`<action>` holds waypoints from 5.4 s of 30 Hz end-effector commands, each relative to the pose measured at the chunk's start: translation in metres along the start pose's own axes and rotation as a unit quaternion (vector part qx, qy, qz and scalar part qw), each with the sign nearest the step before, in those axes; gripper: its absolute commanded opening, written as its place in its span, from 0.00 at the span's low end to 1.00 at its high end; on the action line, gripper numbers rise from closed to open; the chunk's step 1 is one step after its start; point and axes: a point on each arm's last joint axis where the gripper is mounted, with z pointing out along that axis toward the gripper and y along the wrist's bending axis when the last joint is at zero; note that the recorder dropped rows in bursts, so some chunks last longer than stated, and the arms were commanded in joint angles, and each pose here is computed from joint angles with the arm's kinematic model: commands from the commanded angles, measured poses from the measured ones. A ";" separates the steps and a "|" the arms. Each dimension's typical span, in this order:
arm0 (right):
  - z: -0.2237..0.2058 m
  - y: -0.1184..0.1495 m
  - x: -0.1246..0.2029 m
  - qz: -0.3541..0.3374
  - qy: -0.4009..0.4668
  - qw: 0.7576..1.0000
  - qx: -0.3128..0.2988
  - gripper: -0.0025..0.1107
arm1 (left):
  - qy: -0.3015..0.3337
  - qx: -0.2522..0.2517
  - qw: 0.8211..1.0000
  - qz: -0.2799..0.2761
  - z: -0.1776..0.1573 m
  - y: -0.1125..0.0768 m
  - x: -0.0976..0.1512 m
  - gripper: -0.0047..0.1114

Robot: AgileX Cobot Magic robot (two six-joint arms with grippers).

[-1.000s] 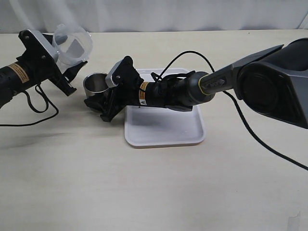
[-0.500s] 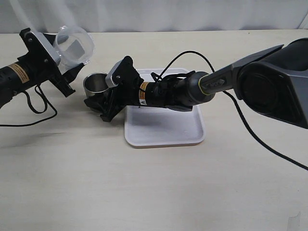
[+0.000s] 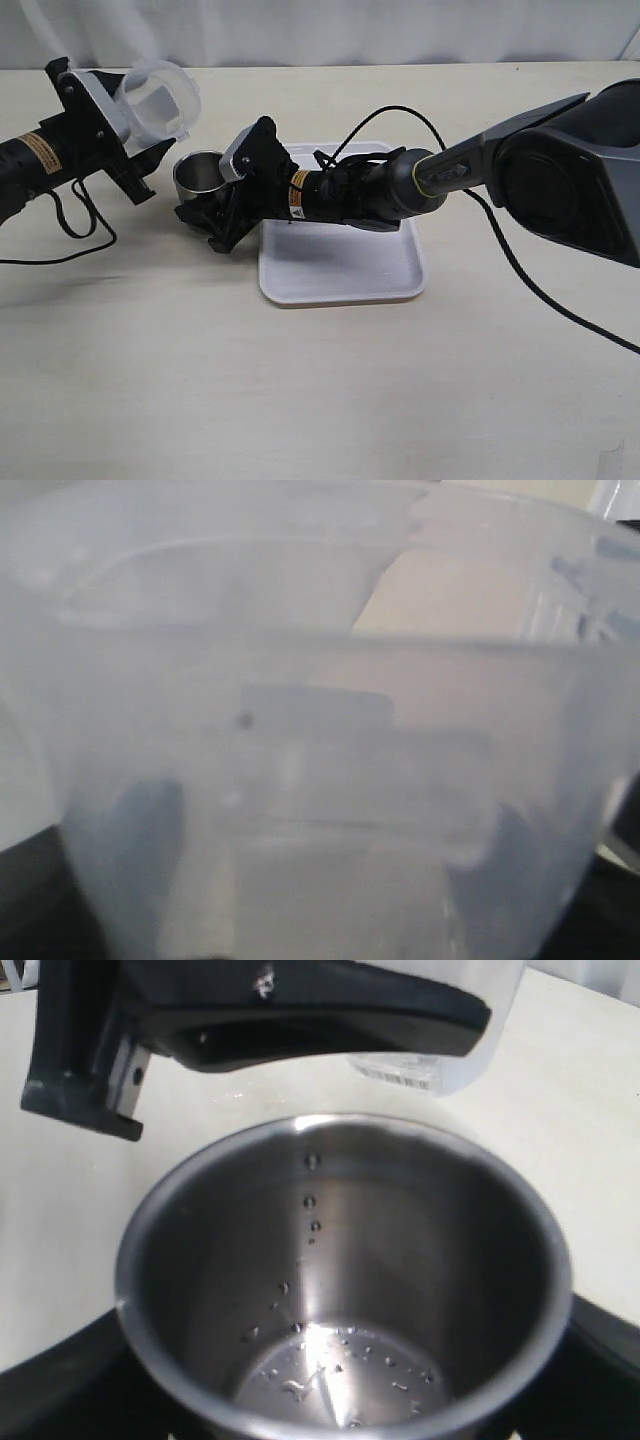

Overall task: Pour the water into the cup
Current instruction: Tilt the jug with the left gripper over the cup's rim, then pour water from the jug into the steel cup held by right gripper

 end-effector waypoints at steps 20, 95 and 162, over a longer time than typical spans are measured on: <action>-0.002 -0.003 0.008 -0.001 0.027 1.000 0.010 0.06 | -0.025 -0.021 0.995 0.097 0.002 0.007 -0.007 0.04; -0.002 -0.003 0.008 -0.001 0.027 1.000 0.010 0.06 | -0.013 -0.031 0.971 0.237 0.008 0.008 -0.011 0.04; -0.002 -0.003 0.008 -0.001 0.027 1.000 0.010 0.06 | -0.007 -0.053 0.935 0.350 0.012 0.018 -0.013 0.04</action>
